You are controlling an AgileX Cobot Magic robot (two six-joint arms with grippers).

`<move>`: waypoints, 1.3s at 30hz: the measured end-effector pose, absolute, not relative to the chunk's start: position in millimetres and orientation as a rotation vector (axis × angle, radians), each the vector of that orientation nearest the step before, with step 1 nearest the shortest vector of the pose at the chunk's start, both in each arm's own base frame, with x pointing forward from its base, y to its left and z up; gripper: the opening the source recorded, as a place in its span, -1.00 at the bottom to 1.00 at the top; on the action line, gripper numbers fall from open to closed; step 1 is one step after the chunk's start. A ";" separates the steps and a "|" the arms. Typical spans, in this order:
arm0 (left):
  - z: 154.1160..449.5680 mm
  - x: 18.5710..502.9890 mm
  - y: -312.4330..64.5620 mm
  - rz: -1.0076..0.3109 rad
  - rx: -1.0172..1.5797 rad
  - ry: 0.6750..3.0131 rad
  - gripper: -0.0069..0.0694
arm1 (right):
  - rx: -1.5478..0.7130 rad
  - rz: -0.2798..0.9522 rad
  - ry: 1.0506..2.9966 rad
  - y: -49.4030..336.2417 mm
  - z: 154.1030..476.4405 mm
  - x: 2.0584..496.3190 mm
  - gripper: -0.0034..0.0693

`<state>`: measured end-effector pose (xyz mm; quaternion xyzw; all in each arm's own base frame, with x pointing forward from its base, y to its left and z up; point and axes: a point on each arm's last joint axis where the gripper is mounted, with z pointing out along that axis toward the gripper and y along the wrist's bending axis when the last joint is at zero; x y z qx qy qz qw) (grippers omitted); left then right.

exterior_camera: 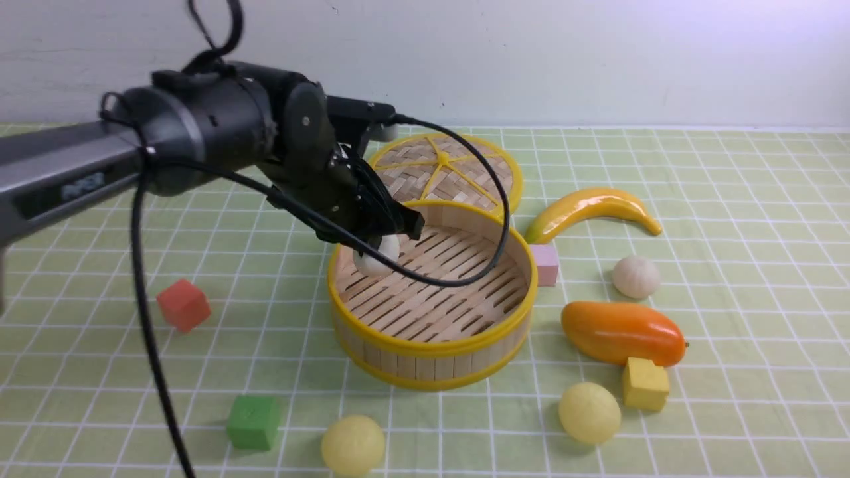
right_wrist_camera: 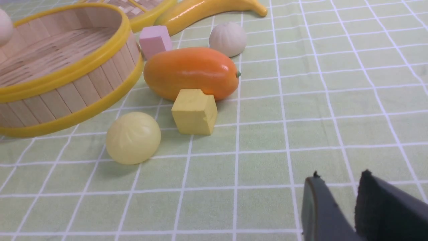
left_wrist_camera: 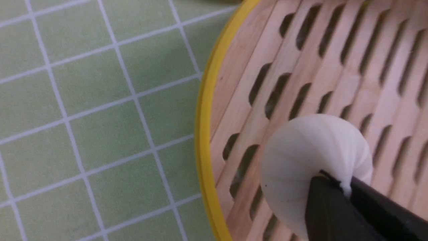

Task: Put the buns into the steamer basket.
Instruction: Use the left arm to put the steamed stuffed bun into the steamer, then use the left arm to grab a steamed stuffed bun

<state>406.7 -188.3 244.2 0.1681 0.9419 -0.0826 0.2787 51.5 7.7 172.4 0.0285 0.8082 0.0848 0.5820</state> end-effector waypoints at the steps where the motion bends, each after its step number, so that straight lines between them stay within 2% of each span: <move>1: 232.4 414.7 -191.2 -0.202 0.455 2.569 -0.76 | 0.067 0.198 1.888 7.7 172.4 51.5 -0.41; 3: 225.8 423.4 -194.4 -0.189 0.458 2.599 -0.62 | 0.067 0.198 1.888 7.7 172.4 51.5 -0.41; 4: 225.3 424.0 -194.6 -0.188 0.459 2.602 -0.62 | 0.067 0.198 1.888 7.7 172.4 51.5 -0.41; 6: 221.7 430.0 -197.3 -0.183 0.449 2.628 -0.31 | 0.067 0.198 1.888 7.7 172.4 51.5 -0.40; 7: 221.6 429.9 -197.2 -0.183 0.447 2.630 -0.28 | 0.067 0.198 1.888 7.7 172.4 51.5 -0.40; 8: 222.4 431.3 -197.7 -0.185 0.431 2.631 -0.06 | 0.067 0.198 1.888 7.7 172.4 51.5 -0.39; 10: 227.1 432.4 -197.4 -0.180 0.417 2.625 0.23 | 0.067 0.198 1.888 7.7 172.4 51.5 -0.38; 12: 236.1 430.4 -196.1 -0.176 0.411 2.625 0.41 | 0.067 0.198 1.888 7.7 172.4 51.5 -0.37; 15: 256.6 421.3 -193.5 -0.171 0.412 2.633 0.51 | 0.067 0.198 1.888 7.7 172.4 51.5 -0.36; 16: 281.4 406.6 -191.1 -0.167 0.421 2.636 0.47 | 0.067 0.198 1.888 7.7 172.4 51.5 -0.36; 17: 289.3 400.1 -190.3 -0.168 0.424 2.638 0.43 | 0.067 0.198 1.888 7.7 172.4 51.5 -0.35; 20: 320.4 369.8 -186.8 -0.184 0.437 2.622 0.14 | 0.067 0.198 1.888 7.7 172.4 51.5 -0.35; 21: 327.5 342.4 -183.0 -0.190 0.461 2.638 -0.16 | 0.067 0.198 1.888 7.7 172.4 51.5 -0.34; 24: 319.8 302.1 -178.1 -0.203 0.512 2.693 -0.64 | 0.067 0.198 1.888 7.7 172.4 51.5 -0.33; 26: 304.9 278.6 -176.8 -0.212 0.552 2.742 -0.83 | 0.067 0.198 1.888 7.7 172.4 51.5 -0.33; 30: 258.6 249.1 -176.9 -0.210 0.647 2.804 -0.85 | 0.067 0.198 1.888 7.7 172.4 51.5 -0.32; 33: 243.0 251.4 -178.8 -0.207 0.656 2.805 -0.81 | 0.067 0.198 1.888 7.7 172.4 51.5 -0.31; 39: 223.8 265.7 -187.9 -0.220 0.643 2.769 -0.43 | 0.067 0.198 1.888 7.7 172.4 51.5 -0.29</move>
